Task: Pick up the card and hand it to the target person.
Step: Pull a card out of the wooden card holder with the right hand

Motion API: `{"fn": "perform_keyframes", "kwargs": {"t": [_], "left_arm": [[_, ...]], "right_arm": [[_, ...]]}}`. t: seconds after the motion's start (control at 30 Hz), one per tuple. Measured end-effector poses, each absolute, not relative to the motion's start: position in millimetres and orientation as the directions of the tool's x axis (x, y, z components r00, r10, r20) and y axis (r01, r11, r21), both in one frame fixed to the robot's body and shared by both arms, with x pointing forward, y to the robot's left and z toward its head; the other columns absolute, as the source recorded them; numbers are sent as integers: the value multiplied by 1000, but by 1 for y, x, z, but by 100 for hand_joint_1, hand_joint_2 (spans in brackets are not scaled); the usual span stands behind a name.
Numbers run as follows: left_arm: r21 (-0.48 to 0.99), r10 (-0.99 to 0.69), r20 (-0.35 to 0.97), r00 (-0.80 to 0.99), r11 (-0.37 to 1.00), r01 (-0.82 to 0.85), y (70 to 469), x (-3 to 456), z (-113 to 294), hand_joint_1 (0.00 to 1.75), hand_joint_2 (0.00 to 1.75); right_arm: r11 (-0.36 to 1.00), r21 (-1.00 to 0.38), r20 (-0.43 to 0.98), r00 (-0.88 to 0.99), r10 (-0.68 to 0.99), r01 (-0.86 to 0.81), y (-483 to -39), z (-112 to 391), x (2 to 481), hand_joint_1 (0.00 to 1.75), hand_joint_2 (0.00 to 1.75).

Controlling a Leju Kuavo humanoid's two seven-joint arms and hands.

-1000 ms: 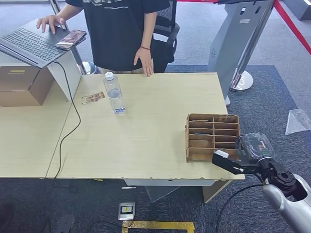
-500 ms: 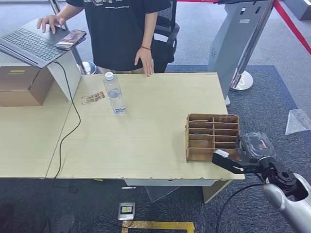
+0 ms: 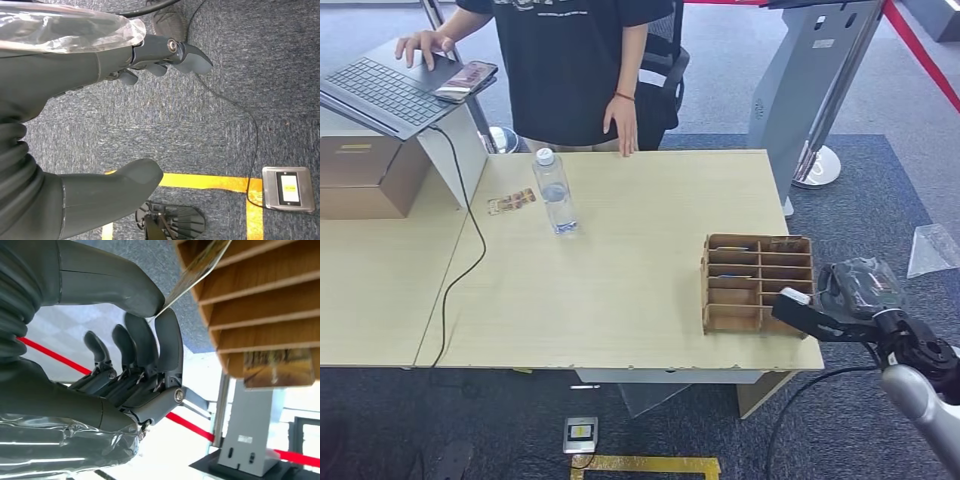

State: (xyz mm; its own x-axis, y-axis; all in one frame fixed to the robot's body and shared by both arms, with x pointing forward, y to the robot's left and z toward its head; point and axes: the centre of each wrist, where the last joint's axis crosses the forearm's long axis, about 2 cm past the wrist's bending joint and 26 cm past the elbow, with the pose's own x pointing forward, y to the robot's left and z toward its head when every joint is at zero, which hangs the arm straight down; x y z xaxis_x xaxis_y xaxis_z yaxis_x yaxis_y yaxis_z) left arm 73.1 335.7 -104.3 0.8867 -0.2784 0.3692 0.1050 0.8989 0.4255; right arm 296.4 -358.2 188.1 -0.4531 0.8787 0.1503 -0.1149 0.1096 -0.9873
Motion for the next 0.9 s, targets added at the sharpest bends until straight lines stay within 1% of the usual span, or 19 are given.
{"fn": "perform_keyframes", "kwargs": {"t": [0.07,0.1,0.33,0.47,0.6,0.73,0.9], "left_arm": [[425,-278,369,887,899,105,336,73,-104,0,175],[425,-278,369,887,899,105,336,73,-104,0,175],[427,-276,366,889,898,103,336,73,-104,0,175],[427,-271,361,892,899,100,336,73,-104,0,175],[427,-270,360,893,899,100,336,73,-104,0,175],[427,-267,357,895,899,98,334,73,-104,0,175],[427,-270,361,893,899,99,334,73,-104,0,175]], "right_arm": [[126,-987,158,-435,887,-102,-360,191,296,174,175],[133,-987,161,-423,892,-95,-361,192,296,175,175],[166,-984,179,-305,935,-70,-365,198,289,175,175],[203,-977,212,-244,946,-62,-364,203,284,175,175],[214,-975,223,-235,946,-61,-364,204,282,175,175],[308,-951,304,-227,925,-19,-361,219,270,175,175],[359,-932,340,-227,913,46,-365,235,265,175,175]]}}
